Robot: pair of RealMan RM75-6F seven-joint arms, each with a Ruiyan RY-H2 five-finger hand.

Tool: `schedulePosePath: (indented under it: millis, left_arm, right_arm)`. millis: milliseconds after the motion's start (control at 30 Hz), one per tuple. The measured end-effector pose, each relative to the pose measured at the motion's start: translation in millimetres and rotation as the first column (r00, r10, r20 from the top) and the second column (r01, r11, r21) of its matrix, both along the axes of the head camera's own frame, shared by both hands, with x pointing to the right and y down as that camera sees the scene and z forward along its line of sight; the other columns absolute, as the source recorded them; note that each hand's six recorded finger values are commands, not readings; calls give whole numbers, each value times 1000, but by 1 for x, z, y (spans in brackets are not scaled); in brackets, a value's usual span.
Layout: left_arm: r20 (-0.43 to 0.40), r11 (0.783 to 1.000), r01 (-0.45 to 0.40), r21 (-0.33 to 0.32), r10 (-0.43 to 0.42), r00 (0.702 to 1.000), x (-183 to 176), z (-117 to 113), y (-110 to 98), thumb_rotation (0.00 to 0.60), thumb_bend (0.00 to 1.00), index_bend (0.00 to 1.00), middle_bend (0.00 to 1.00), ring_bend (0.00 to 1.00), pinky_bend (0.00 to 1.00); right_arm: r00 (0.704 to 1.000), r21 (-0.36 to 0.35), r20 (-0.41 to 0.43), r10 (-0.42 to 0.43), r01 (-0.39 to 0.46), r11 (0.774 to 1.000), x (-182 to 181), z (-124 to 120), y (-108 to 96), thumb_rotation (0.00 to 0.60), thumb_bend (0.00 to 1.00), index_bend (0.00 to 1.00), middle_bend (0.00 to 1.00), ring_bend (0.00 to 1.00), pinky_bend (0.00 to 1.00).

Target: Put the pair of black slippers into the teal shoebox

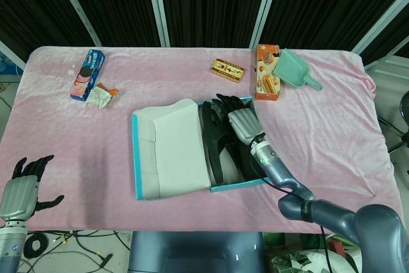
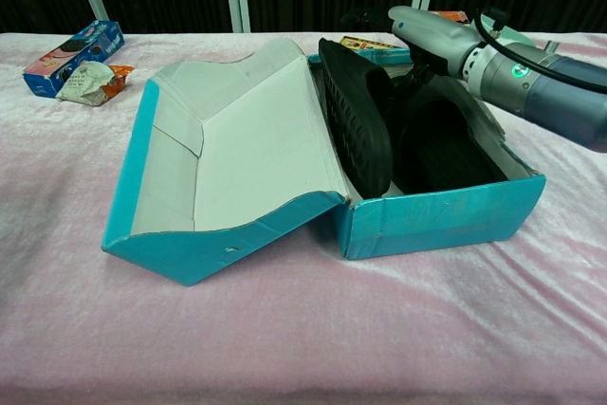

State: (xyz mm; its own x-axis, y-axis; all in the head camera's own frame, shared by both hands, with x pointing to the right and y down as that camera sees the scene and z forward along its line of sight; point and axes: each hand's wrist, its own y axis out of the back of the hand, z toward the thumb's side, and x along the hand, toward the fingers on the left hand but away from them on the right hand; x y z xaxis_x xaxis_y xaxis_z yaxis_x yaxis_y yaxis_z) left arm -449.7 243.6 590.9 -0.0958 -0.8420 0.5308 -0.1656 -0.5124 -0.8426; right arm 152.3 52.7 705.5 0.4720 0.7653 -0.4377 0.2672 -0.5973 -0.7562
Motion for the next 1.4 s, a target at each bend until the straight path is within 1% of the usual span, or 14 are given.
schedulePosePath:
  millis: [200, 367, 567, 700, 733, 767, 800, 833, 900, 967, 1000, 1067, 1167, 1400]
  left_arm:
    - [-1, 1000, -1, 5, 1, 1000, 0, -1, 0, 600, 0, 132, 176, 163, 0]
    - [0, 1000, 1, 12, -1, 1000, -2, -3, 1, 600, 0, 132, 176, 163, 0]
    - [3, 1000, 1, 8, -1, 1000, -3, -3, 3, 600, 0, 131, 176, 163, 0]
    - [2, 1000, -2, 10, 2, 1000, -2, -4, 3, 600, 0, 131, 176, 163, 0]
    - [3, 1000, -3, 11, 3, 1000, -2, -4, 3, 600, 0, 131, 176, 163, 0]
    - [3, 1000, -3, 12, 3, 1000, -1, -4, 3, 600, 0, 131, 176, 163, 0]
    - [2, 1000, -3, 15, 3, 1000, -1, -5, 2, 600, 0, 131, 176, 163, 0]
    - [2, 1000, -3, 17, 3, 1000, -1, -6, 2, 600, 0, 131, 176, 163, 0]
    - [4, 1000, -6, 17, 6, 1000, 0, -6, 2, 600, 0, 131, 176, 163, 0]
    - [3, 1000, -10, 13, 10, 1000, 2, -5, 1, 600, 0, 131, 176, 163, 0]
    - [1, 1000, -15, 12, 15, 1000, 4, -5, 1, 600, 0, 131, 176, 163, 0]
    - [-2, 1000, -19, 12, 19, 1000, 6, -4, 0, 600, 0, 131, 177, 163, 0]
    - [0, 1000, -16, 12, 16, 1000, 5, -5, 0, 600, 0, 130, 176, 163, 0]
    - [3, 1000, -4, 7, 4, 1000, 2, -4, 2, 600, 0, 131, 176, 163, 0]
  right_arm:
    - [999, 8, -42, -19, 19, 1000, 6, -13, 0, 600, 0, 0, 0, 0, 25]
    - [989, 17, -132, -73, 76, 997, 16, -22, 0, 600, 0, 0, 0, 0, 25]
    - [972, -41, -189, -137, 132, 990, 35, -40, 6, 600, 0, 0, 0, 0, 25]
    - [968, -79, -201, -148, 135, 988, 50, -54, 13, 600, 3, 0, 0, 0, 25]
    - [968, -86, -202, -148, 133, 987, 54, -57, 15, 600, 26, 0, 0, 0, 25]
    - [968, -95, -202, -145, 128, 987, 60, -61, 17, 600, 112, 7, 17, 0, 25]
    - [970, -99, -198, -140, 123, 988, 64, -65, 19, 600, 256, 43, 59, 0, 25]
    - [973, -99, -190, -133, 116, 988, 68, -70, 20, 600, 428, 104, 119, 0, 25]
    - [982, -94, -153, -114, 100, 990, 72, -79, 23, 600, 670, 220, 212, 10, 26]
    - [991, -86, -98, -96, 88, 992, 73, -88, 27, 600, 824, 280, 253, 26, 26]
    - [993, -81, -71, -92, 87, 993, 73, -92, 28, 600, 880, 297, 264, 32, 25]
    - [995, -69, -9, -95, 94, 993, 69, -101, 32, 600, 927, 315, 270, 32, 26]
    - [991, -52, 56, -122, 125, 991, 59, -110, 40, 600, 947, 324, 271, 33, 26]
    - [978, -60, 88, -189, 195, 979, 28, -111, 48, 600, 948, 323, 271, 32, 26]
